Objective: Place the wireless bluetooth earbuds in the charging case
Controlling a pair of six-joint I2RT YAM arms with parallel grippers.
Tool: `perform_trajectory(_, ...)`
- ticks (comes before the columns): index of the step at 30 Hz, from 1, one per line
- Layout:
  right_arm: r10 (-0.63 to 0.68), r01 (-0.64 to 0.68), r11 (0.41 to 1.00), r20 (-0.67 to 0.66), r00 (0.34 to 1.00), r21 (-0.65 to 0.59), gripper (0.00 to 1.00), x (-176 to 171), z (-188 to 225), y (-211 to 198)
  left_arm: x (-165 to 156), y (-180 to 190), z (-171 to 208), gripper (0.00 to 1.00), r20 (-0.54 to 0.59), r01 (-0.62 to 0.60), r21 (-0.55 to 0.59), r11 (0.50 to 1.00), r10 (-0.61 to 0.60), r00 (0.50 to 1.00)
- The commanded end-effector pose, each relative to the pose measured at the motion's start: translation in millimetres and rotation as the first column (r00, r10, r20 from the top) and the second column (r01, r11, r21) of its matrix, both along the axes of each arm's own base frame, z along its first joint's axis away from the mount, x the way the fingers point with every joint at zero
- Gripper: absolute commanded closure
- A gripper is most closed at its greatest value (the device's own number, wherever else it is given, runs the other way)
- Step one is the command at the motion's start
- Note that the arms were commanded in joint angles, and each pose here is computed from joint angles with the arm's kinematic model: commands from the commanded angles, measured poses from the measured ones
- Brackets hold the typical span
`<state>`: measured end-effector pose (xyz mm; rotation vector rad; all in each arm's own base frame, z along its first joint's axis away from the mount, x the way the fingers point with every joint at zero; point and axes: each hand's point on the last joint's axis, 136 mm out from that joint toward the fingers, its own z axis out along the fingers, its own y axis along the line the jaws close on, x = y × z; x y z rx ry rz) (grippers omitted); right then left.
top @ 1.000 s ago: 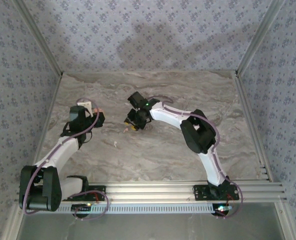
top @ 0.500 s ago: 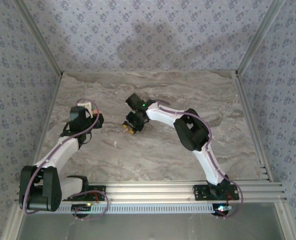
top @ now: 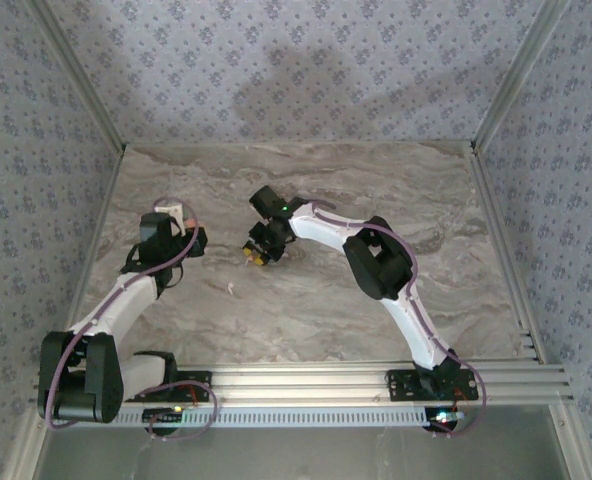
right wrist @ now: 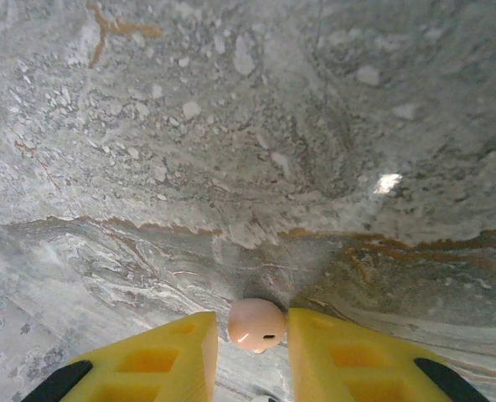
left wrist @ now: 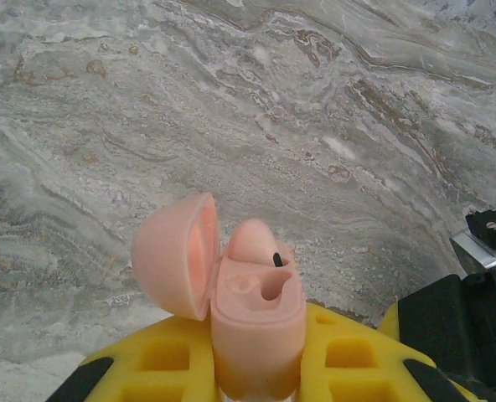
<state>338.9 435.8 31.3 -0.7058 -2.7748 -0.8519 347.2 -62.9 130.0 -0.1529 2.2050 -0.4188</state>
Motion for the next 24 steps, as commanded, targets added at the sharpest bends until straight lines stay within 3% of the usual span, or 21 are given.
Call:
perform_trajectory(1,-0.012,0.011,1.0,-0.045,0.999,-0.019,0.71,-1.1,-11.0,-0.9,5.6,1.7,19.3,0.87,0.047,0.0,0.016,1.0,-0.001,0.999)
perform_trajectory(14,0.035,-0.041,0.996,-0.08,0.996,-0.075,0.77,-16.1,-10.0,-19.4,7.7,2.9,21.9,0.87,0.049,0.003,0.034,0.999,-0.005,0.999)
perform_trajectory(24,0.106,-0.123,0.976,-0.102,0.989,-0.181,0.77,-38.5,0.0,-83.5,7.4,1.8,23.1,0.87,0.054,0.01,0.031,0.999,-0.012,0.998)
